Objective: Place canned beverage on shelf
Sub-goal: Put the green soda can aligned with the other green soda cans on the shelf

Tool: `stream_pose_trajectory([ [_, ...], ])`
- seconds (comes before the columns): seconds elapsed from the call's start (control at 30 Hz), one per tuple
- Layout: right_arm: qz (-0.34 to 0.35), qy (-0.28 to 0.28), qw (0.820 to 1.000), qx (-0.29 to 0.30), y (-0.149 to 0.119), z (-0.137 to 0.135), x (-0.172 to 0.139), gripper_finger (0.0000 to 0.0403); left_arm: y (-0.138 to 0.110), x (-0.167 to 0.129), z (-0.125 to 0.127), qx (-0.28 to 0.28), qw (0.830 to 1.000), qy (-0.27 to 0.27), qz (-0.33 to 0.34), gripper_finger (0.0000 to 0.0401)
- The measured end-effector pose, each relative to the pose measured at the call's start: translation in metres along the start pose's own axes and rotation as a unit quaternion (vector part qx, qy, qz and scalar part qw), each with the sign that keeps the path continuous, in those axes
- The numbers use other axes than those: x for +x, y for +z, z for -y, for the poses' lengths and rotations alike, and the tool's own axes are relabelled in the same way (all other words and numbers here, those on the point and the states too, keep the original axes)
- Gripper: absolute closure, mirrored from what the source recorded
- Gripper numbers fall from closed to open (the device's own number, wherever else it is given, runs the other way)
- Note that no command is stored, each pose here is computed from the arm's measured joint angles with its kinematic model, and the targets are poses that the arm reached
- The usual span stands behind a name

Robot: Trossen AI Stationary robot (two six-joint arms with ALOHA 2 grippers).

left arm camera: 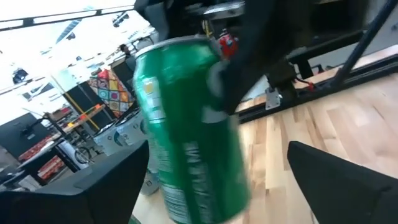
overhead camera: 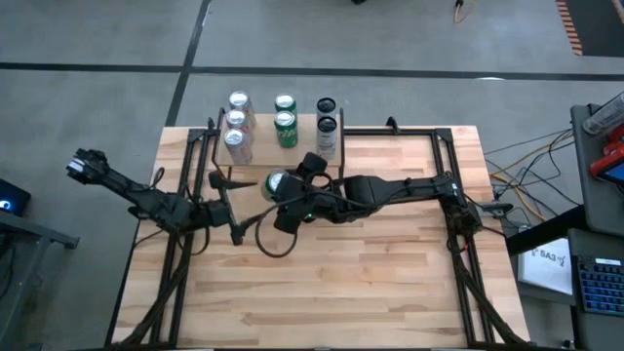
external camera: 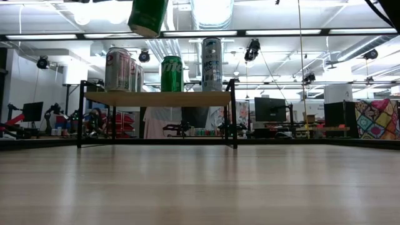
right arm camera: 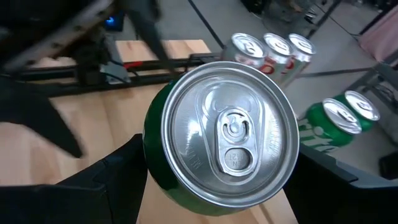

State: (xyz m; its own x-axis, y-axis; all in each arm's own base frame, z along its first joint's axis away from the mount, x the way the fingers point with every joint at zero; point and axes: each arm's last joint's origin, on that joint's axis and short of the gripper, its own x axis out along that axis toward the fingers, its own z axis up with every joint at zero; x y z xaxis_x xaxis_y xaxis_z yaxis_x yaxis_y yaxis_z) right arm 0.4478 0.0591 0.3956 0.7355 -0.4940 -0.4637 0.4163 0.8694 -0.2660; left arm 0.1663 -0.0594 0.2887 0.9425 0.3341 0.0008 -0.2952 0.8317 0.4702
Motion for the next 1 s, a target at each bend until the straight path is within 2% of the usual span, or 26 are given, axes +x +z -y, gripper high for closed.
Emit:
stream_pose_trajectory([
  [0.27, 0.021, 0.010, 1.000, 0.000, 0.003, -0.009, -0.006, 0.0110, -0.004, 0.014, 0.005, -0.005, 1.000, 0.016, -0.010, 0.0024],
  [0.8, 0.062, 0.032, 0.998, 0.001, 0.009, -0.022, -0.013, 0.0110, -0.004, 0.030, 0.008, -0.052, 0.998, 0.032, 0.008, 0.0024],
  [0.9, 0.060, 0.033, 0.998, -0.008, 0.008, -0.023, -0.012, 0.0110, -0.005, 0.032, 0.011, -0.035, 0.999, 0.028, 0.002, 0.0034],
  [1.0, 0.059, 0.032, 0.998, -0.010, 0.007, -0.023, -0.011, 0.0110, -0.005, 0.034, 0.013, -0.022, 0.999, 0.030, 0.005, 0.0061],
])
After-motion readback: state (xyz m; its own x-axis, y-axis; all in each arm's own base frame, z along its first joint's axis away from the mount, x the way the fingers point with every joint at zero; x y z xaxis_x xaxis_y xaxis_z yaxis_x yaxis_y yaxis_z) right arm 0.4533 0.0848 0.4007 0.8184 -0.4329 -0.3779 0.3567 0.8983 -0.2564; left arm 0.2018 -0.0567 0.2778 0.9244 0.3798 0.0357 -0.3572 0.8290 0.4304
